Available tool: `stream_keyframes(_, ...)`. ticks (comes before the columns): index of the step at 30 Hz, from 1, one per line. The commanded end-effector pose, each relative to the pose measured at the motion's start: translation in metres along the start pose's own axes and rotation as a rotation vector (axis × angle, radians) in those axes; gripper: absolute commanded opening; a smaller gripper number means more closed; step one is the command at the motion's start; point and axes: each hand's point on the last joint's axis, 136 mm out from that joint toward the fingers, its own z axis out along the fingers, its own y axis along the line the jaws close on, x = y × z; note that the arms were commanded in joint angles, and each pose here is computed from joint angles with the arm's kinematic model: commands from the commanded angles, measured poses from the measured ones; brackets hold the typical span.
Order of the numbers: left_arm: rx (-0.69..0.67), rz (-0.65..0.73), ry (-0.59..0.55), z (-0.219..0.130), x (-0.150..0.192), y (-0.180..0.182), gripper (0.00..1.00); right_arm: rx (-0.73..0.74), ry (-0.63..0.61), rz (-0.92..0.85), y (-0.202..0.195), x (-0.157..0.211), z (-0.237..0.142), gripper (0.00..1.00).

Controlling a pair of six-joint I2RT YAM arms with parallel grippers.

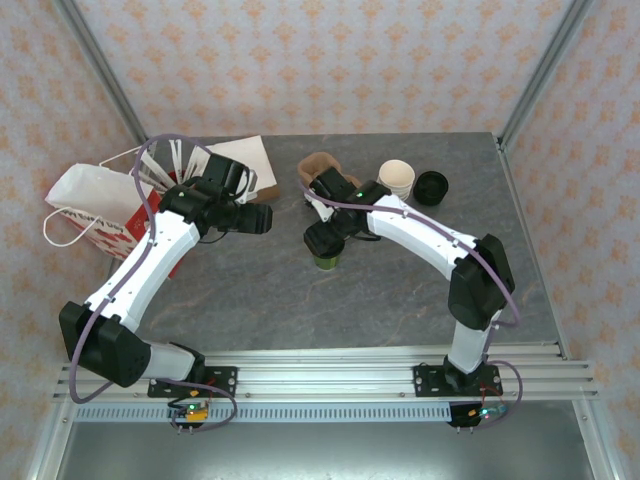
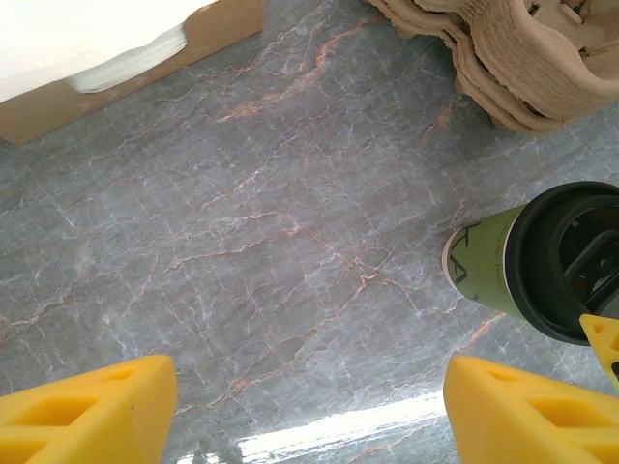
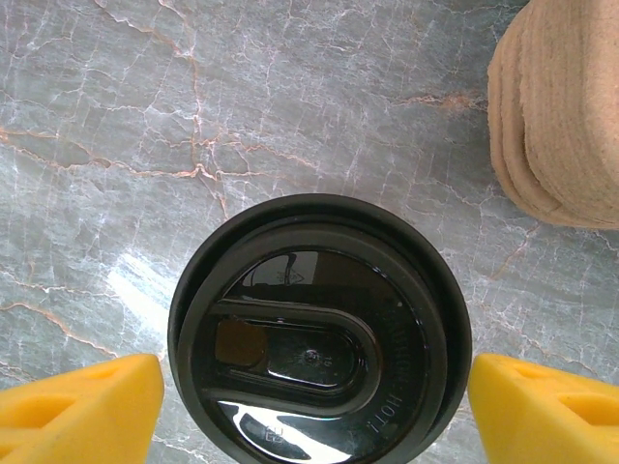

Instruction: Pack the takeout coffee

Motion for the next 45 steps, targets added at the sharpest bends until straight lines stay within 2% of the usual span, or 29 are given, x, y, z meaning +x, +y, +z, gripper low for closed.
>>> stream_keyframes(1, -0.011, 0.014, 0.011, 0.005, 0.003, 0.004, 0.74, 0.021, 0.041, 0.007, -0.002, 0.01, 0.006, 0.82)
stream_keyframes(15, 0.007, 0.018, 0.025, 0.01, 0.005, 0.001, 0.74, 0.049, 0.091, 0.0, -0.008, 0.021, 0.023, 0.79)
stream_keyframes(27, 0.01, 0.017, 0.025, 0.01, 0.006, 0.001, 0.74, 0.116, 0.162, 0.003, -0.022, 0.06, 0.043, 0.76)
stream_keyframes(30, 0.015, 0.016, 0.026, 0.01, 0.005, 0.0, 0.73, 0.112, 0.135, 0.004, -0.021, 0.052, 0.035, 0.76)
stream_keyframes(38, 0.022, 0.016, 0.024, 0.008, 0.004, -0.002, 0.73, 0.033, -0.009, 0.021, -0.004, 0.002, -0.003, 0.78)
stream_keyframes(45, 0.029, 0.021, 0.032, 0.01, 0.005, -0.003, 0.73, 0.021, -0.007, 0.02, -0.001, -0.004, -0.008, 0.81)
